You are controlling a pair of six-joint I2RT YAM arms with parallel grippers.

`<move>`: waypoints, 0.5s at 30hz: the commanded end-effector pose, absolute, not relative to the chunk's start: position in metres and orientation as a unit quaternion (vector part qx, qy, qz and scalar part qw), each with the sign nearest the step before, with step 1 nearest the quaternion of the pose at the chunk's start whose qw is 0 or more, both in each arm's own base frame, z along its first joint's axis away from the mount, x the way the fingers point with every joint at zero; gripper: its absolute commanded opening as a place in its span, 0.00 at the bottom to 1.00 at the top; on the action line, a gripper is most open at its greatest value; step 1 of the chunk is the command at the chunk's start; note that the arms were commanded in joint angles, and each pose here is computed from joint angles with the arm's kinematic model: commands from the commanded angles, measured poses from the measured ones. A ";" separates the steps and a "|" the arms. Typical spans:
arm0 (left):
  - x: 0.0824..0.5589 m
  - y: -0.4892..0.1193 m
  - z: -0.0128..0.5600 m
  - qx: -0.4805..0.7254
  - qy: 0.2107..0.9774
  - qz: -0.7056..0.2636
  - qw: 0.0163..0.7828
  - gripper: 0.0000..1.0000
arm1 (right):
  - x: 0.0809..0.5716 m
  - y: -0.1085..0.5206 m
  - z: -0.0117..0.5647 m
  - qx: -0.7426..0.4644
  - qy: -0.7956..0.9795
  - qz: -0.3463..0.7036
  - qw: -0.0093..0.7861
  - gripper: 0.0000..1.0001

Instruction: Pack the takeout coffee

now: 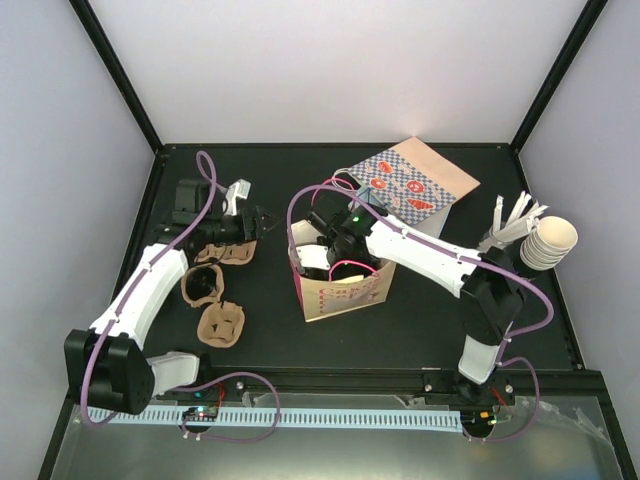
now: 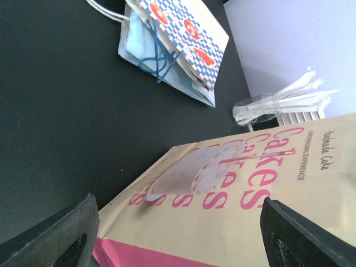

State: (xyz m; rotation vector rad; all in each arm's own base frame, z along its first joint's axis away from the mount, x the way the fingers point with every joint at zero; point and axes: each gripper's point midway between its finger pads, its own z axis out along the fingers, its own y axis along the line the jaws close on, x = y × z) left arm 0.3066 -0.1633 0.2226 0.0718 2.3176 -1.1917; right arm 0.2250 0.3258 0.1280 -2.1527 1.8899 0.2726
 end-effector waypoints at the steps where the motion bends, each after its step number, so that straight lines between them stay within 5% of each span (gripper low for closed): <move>1: 0.306 -0.164 0.263 0.057 0.837 -0.448 0.308 0.82 | 0.221 0.314 0.142 -0.736 0.660 0.080 0.125 1.00; 15: 0.281 -0.175 0.291 0.127 0.804 -0.483 0.323 0.83 | 0.221 0.321 0.187 -0.712 0.663 0.103 0.206 1.00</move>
